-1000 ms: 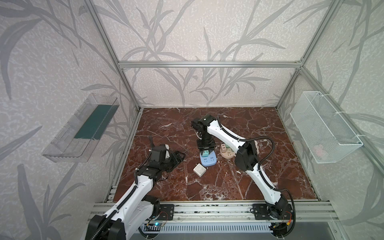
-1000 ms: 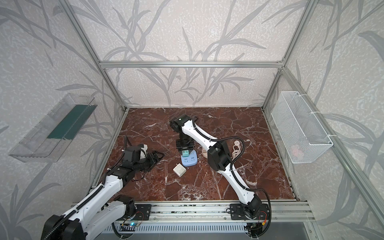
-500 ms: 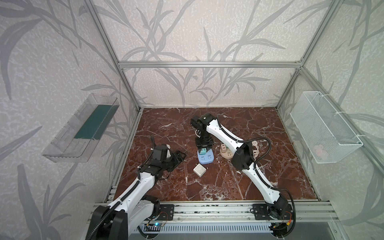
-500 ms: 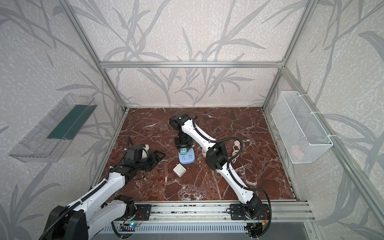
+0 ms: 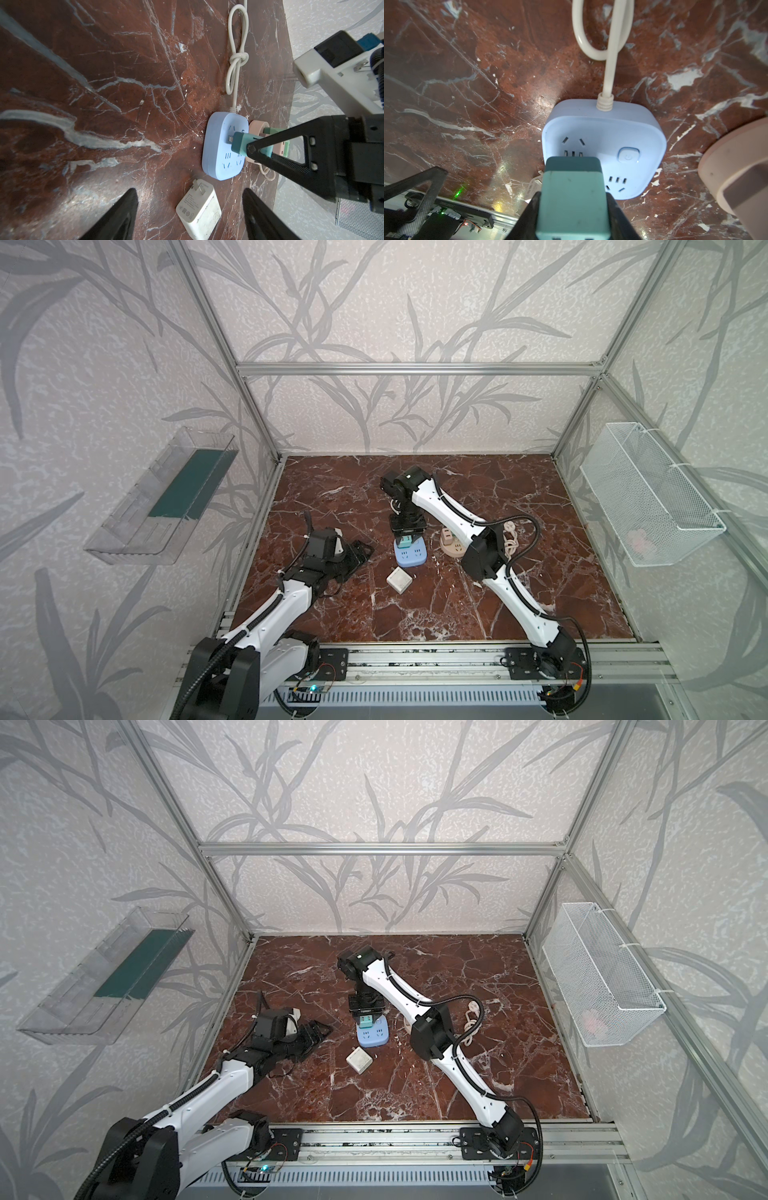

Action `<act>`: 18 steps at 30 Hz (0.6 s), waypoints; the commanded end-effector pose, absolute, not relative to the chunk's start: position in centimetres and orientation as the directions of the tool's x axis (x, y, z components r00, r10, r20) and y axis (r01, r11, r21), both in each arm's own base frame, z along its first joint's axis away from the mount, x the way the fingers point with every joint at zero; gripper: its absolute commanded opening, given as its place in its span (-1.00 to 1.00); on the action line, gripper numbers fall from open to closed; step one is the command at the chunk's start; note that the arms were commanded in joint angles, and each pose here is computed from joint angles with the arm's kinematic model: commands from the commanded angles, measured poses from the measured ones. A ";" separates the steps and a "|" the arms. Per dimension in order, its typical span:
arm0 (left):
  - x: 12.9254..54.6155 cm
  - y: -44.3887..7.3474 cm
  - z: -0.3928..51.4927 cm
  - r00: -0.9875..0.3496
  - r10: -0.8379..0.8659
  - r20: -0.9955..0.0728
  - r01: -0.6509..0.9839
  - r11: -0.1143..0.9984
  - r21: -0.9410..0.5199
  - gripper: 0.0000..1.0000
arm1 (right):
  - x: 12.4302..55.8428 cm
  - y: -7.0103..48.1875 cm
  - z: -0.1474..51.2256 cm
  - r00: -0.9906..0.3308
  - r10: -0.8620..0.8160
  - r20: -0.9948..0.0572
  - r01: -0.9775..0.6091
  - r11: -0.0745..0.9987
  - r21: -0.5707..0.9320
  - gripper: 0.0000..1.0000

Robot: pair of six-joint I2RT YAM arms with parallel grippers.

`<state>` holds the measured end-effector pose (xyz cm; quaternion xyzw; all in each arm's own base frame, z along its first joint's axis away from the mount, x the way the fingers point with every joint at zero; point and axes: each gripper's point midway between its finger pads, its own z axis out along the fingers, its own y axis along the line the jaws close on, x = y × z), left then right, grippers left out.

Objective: Insert the plug
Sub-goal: 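Press the teal charger down into the blue strip socket with the right gripper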

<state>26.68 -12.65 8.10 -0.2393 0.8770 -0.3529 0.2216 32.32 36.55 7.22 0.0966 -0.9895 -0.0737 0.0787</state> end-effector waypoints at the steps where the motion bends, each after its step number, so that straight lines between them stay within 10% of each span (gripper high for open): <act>1: 26.8 -13.0 8.1 -0.795 -0.566 -0.219 -0.250 0.635 -0.731 0.56 | 31.4 33.4 0.8 -0.951 -0.157 0.268 -0.172 0.984 -0.036 -1.00; 18: 26.6 -13.5 8.3 -0.811 -0.543 -0.217 -0.227 0.634 -0.739 0.56 | 29.8 33.5 -2.8 -0.927 -0.175 0.332 -0.216 0.972 -0.089 -1.00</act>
